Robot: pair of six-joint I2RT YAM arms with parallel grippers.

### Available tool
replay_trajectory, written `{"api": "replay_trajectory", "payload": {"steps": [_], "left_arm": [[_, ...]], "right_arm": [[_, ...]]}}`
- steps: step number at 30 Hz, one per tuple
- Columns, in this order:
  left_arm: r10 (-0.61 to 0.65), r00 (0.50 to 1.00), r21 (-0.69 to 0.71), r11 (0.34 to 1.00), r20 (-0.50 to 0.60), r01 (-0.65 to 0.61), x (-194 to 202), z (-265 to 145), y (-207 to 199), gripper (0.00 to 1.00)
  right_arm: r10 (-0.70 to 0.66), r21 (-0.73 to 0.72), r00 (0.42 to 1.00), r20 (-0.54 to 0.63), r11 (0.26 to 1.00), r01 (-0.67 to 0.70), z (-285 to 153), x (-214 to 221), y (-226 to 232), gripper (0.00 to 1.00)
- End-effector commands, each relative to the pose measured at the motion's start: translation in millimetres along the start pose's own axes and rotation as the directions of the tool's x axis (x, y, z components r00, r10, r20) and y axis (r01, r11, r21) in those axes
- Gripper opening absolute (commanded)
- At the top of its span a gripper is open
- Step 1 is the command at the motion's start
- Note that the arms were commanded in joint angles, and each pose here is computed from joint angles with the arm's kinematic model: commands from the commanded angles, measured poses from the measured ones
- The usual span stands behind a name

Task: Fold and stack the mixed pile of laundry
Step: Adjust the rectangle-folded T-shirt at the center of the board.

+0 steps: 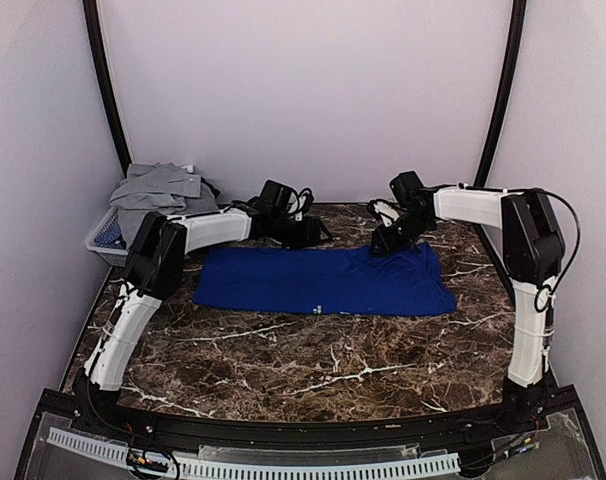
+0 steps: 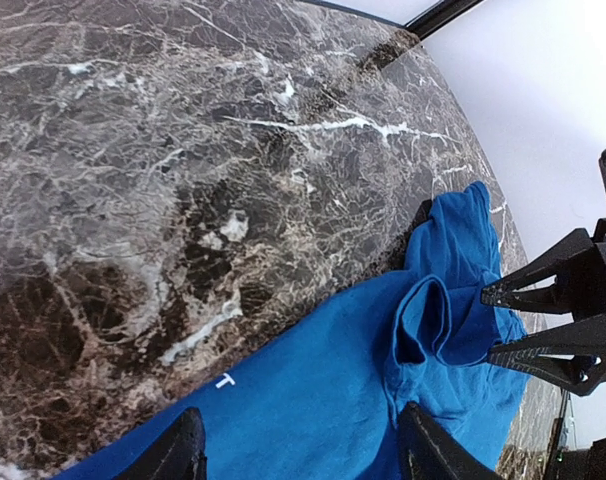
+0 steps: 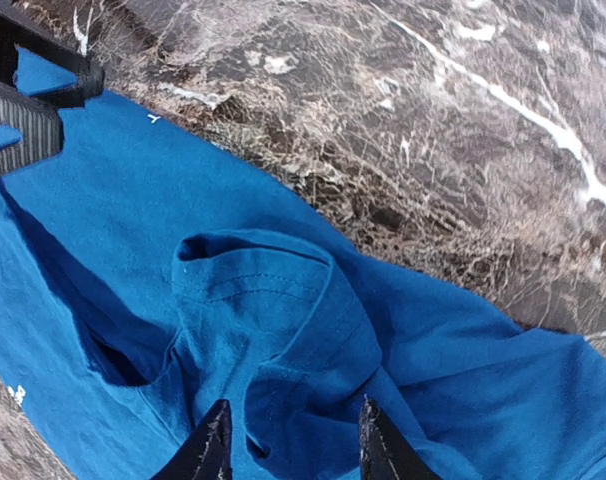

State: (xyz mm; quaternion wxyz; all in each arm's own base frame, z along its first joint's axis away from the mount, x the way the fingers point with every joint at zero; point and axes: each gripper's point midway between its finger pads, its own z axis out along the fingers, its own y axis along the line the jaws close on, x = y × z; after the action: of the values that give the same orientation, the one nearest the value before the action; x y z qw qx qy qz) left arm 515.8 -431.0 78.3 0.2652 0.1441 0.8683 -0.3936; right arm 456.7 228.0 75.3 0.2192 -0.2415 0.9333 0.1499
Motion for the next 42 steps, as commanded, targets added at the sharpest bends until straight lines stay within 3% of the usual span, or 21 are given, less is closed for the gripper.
{"api": "replay_trajectory", "payload": {"steps": [1, 30, 40, 42], "left_arm": [[0.026, 0.999, 0.074, 0.997, 0.018, -0.027, -8.6, 1.9, -34.2, 0.64], [0.001, 1.000, 0.079, 0.997, 0.005, -0.001, -5.1, 13.8, -29.7, 0.64], [0.000, 1.000, 0.079, 0.997, 0.002, 0.000, -4.4, 13.6, -29.9, 0.64], [0.001, 1.000, 0.079, 0.997, 0.003, -0.001, -4.9, 13.3, -30.1, 0.64]], "right_arm": [[-0.001, -0.060, 0.999, 0.047, 0.998, 0.004, -16.6, -4.3, 6.3, 0.41], [-0.055, -0.160, 0.998, -0.013, 0.986, 0.052, 3.8, 9.2, 9.7, 0.25], [-0.082, -0.149, 0.996, -0.030, 0.986, 0.077, 5.7, 14.0, 13.4, 0.43], [-0.084, -0.138, 0.996, -0.032, 0.987, 0.079, 6.9, 15.0, 11.6, 0.41]]}}
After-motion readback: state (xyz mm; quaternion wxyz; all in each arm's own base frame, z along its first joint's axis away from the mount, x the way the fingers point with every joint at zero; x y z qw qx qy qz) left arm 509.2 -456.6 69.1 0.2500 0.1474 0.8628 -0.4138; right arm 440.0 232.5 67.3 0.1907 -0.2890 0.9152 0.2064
